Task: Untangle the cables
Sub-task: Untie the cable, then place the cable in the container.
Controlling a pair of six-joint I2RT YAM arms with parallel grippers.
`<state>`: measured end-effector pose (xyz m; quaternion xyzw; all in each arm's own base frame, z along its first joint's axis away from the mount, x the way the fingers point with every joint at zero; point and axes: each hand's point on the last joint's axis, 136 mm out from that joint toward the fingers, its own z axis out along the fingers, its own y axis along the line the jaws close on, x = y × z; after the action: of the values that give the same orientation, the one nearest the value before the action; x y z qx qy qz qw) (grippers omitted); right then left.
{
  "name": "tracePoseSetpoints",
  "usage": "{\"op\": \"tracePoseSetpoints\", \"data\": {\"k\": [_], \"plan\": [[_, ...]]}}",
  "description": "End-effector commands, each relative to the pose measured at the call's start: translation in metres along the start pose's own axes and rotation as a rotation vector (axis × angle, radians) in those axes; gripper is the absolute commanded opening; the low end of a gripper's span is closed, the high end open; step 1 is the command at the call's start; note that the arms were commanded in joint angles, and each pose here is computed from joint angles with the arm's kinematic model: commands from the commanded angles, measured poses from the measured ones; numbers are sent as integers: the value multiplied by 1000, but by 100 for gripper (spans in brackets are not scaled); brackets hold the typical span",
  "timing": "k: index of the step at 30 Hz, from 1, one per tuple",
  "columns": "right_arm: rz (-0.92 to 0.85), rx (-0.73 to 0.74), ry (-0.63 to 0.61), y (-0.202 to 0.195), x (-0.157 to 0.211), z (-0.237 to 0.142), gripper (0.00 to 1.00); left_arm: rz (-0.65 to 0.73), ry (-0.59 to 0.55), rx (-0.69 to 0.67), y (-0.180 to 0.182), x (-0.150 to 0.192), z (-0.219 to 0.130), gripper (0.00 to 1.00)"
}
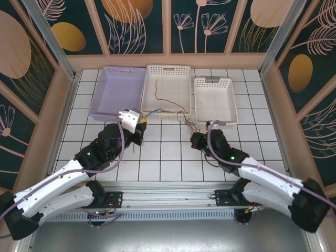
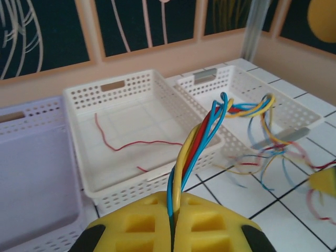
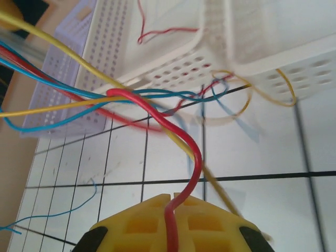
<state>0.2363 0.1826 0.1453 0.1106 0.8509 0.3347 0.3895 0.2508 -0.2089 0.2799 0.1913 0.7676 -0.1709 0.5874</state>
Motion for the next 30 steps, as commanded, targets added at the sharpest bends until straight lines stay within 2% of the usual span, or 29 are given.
{"op": "tracePoseSetpoints", "data": {"k": [1,10,17,22,26,30], "plan": [[41,77,14,-26,4,-16,0,2,-35,-127,23,-17,-3,0],[147,259,-128,-69,-24,-67,0,-11,-60,-252,49,-22,-9,0],[178,255,-178,-62,-45,-92,0,-17,-85,-288,57,-27,-15,0],[136,114,-172,-25,-58,-93,0,-27,-85,-190,42,-26,-11,0],[45,-71,-130,28,-72,-83,0,-22,-107,-96,27,-28,-13,0],[-22,-187,-84,78,-91,-64,0,-3,-119,-24,16,-28,-17,0]]}}
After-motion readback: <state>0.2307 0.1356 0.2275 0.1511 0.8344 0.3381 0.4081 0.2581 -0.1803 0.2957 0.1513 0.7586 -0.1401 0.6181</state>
